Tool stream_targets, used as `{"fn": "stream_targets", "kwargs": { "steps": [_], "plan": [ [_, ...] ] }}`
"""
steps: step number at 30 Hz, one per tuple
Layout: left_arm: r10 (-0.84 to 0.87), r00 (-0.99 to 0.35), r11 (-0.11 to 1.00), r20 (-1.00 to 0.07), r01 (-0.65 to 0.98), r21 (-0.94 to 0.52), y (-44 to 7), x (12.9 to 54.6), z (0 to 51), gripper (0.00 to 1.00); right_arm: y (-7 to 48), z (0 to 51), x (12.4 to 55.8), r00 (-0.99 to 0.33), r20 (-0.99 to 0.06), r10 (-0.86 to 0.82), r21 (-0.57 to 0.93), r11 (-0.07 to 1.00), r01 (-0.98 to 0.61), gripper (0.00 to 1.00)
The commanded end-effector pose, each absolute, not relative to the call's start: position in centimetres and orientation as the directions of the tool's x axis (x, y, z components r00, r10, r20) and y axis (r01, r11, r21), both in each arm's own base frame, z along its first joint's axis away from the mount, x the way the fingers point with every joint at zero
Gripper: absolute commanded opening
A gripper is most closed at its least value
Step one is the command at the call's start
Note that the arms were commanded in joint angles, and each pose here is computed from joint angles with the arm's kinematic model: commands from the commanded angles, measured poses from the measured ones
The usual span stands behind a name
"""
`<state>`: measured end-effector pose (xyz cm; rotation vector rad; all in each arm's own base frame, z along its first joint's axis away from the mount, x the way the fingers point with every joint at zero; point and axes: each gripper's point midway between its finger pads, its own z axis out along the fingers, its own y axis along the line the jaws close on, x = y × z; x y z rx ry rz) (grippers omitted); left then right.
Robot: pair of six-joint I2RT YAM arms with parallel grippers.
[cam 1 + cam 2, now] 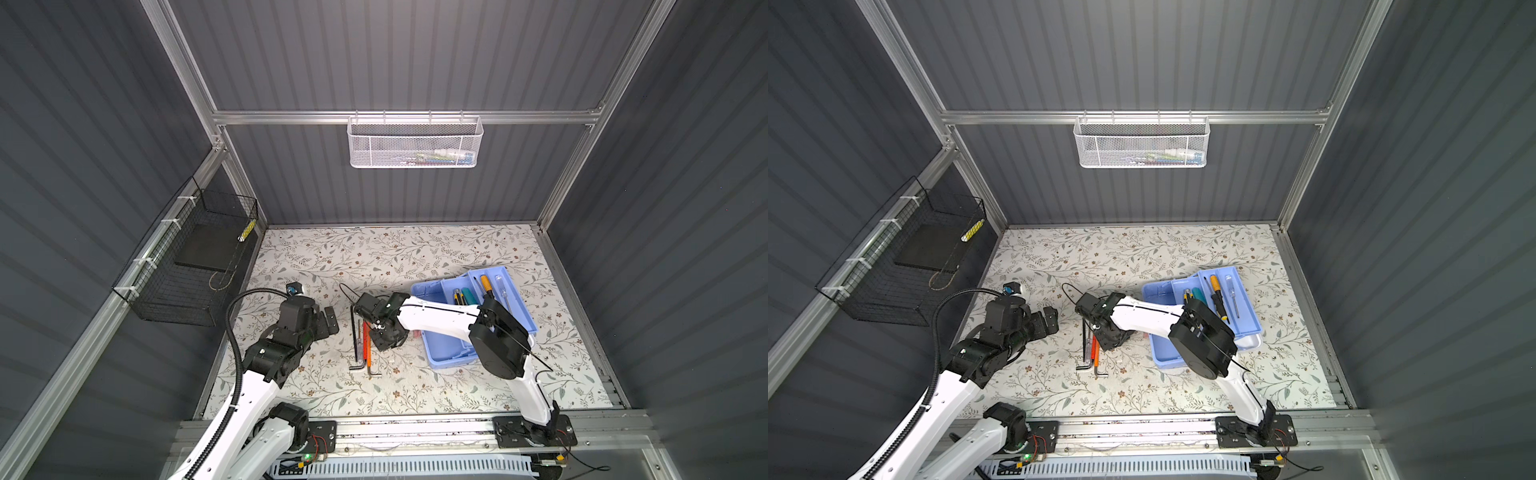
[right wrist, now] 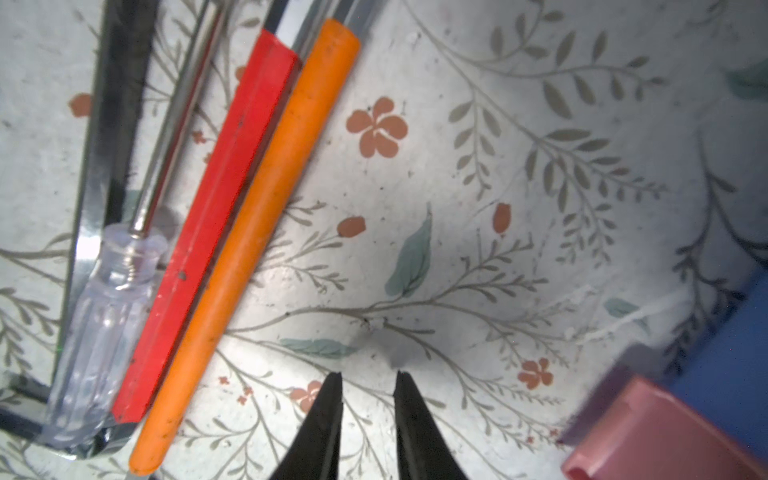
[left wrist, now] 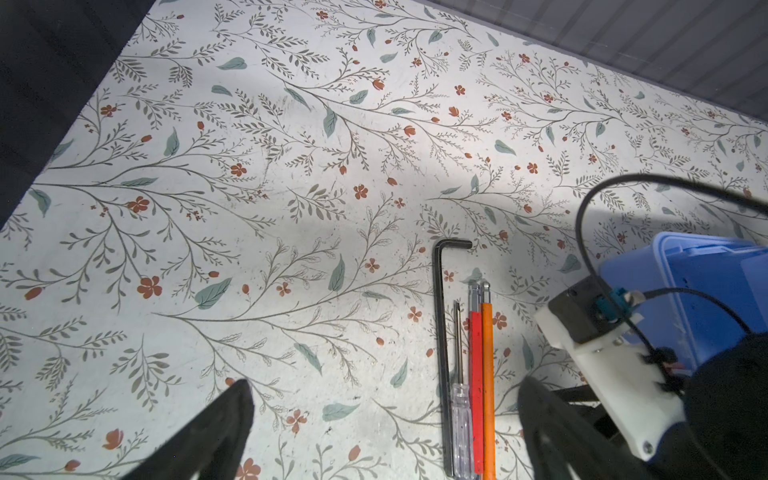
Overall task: Pack the tool kit
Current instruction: 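Lower the right gripper toward the orange pen and align the fingers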
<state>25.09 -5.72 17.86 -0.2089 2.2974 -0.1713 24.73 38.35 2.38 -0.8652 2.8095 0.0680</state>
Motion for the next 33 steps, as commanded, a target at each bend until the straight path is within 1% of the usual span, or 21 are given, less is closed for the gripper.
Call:
{"fn": "stream_targets", "kwargs": {
  "steps": [1,3,8,11,18,27,33],
  "plan": [
    [-0.181,-0.670,0.981,-0.720,-0.069,-0.183,-5.9,24.7,18.4,0.99,38.5,2.8,25.1,-0.810,-0.216,-0.546,0.002,0.829,-0.559,0.26],
    [-0.182,-0.672,0.981,-0.718,-0.072,-0.181,-5.9,24.8,18.3,0.99,39.0,3.4,24.9,-0.812,-0.221,-0.540,0.030,0.828,-0.559,0.30],
    [-0.182,-0.672,0.982,-0.718,-0.090,-0.165,-5.6,25.0,18.5,0.99,41.3,5.3,22.9,-0.814,-0.263,-0.519,0.205,0.794,-0.572,0.41],
    [-0.183,-0.667,0.983,-0.723,-0.099,-0.157,-5.4,25.1,18.7,0.99,42.1,6.0,21.7,-0.815,-0.255,-0.521,0.265,0.773,-0.577,0.44],
    [-0.180,-0.666,0.983,-0.724,-0.104,-0.149,-5.2,25.0,18.3,0.99,42.2,4.7,20.1,-0.792,-0.199,-0.576,0.196,0.769,-0.609,0.47],
    [-0.174,-0.665,0.984,-0.726,-0.101,-0.143,-5.1,25.0,18.2,0.99,43.0,3.2,20.1,-0.789,-0.167,-0.591,0.181,0.769,-0.614,0.46],
    [-0.171,-0.661,0.985,-0.730,-0.100,-0.140,-5.1,25.1,18.2,1.00,42.4,2.1,20.1,-0.791,-0.118,-0.600,0.134,0.780,-0.611,0.44]
  ]
}}
